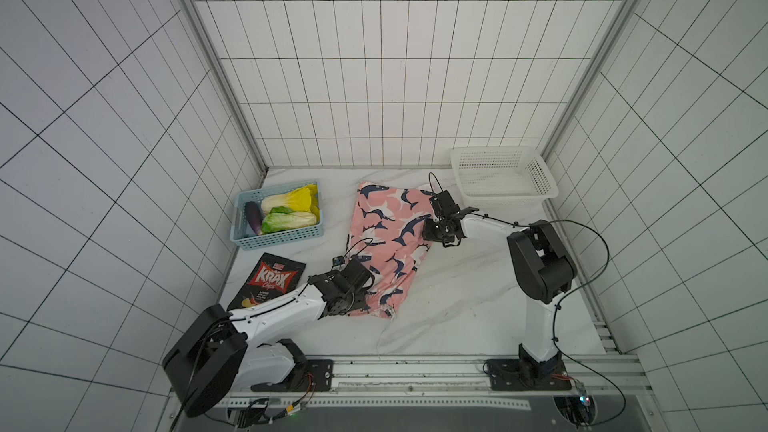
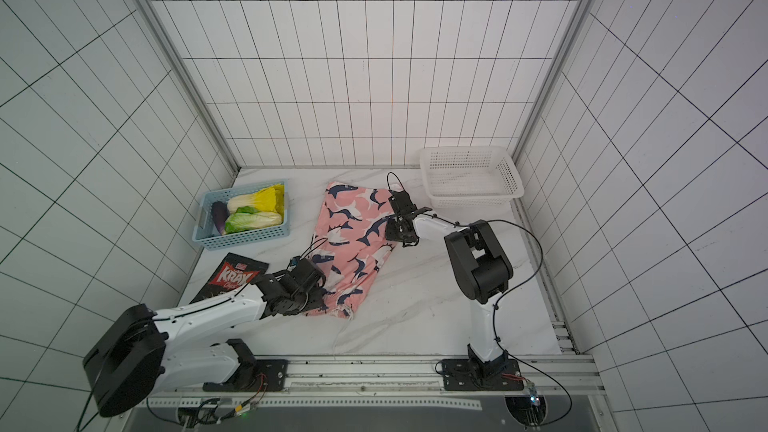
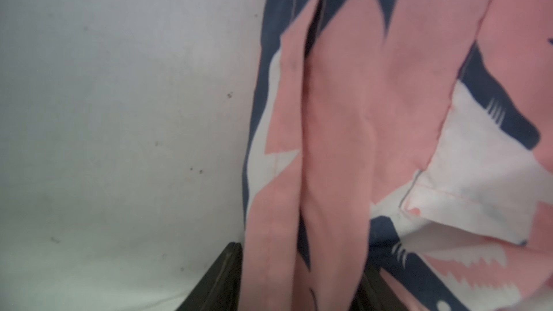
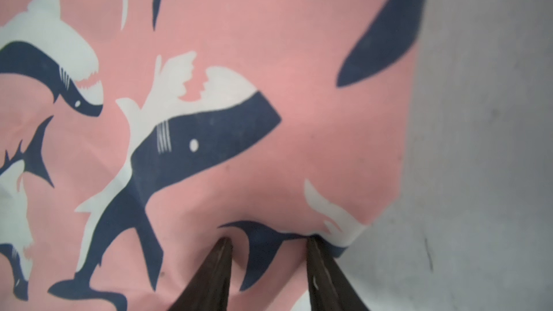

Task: Roll up the shorts
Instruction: Adjust the shorts at the center of the board.

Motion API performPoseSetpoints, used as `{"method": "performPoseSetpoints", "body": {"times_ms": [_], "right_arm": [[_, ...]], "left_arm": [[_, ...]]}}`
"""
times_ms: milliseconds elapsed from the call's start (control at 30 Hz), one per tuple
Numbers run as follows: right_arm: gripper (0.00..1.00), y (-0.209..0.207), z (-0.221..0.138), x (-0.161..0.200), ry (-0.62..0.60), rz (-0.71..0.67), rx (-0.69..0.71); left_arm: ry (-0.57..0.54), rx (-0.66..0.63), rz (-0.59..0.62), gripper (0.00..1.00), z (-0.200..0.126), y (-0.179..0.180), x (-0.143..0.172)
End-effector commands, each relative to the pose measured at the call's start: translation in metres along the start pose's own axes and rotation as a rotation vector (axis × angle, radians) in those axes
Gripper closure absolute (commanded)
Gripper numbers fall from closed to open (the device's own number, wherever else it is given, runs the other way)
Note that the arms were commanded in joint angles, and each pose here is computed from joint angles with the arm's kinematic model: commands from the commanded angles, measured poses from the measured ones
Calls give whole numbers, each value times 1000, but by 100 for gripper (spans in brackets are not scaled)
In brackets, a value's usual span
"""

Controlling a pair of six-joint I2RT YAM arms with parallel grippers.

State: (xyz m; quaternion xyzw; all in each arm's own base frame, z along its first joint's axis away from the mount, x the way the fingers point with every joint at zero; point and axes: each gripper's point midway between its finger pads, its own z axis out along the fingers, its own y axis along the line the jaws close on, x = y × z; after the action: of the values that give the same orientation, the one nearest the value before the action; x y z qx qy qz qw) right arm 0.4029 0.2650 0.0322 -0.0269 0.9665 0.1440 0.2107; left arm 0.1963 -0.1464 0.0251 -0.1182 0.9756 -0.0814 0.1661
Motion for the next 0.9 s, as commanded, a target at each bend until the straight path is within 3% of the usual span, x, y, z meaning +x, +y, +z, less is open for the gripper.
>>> {"method": "performPoseSetpoints", "body": {"times_ms": [0,167,333,433,567,733,867], "right_arm": [[55,-18,9,-25,-35,-9,75],[54,-10,-23,-55,-88,-74,79],[52,-3,-75,-49,-122,-109,42],[51,5,-96,-23,-99,-125,-13],[53,28,-104,23,-46,-147,-101],[73,72,-99,82,26,-217,-258],[77,99,-95,114,80,-291,-338]], "left_arm": [[-53,78,20,45,2,-30,-21],[-67,112,66,47,12,-60,-39],[-63,146,79,49,18,-80,-48],[-79,183,72,46,15,-87,-53],[-124,218,64,33,-1,-86,-59],[-198,270,7,28,-30,-67,-64],[-223,279,-34,28,-35,-49,-58]]}}
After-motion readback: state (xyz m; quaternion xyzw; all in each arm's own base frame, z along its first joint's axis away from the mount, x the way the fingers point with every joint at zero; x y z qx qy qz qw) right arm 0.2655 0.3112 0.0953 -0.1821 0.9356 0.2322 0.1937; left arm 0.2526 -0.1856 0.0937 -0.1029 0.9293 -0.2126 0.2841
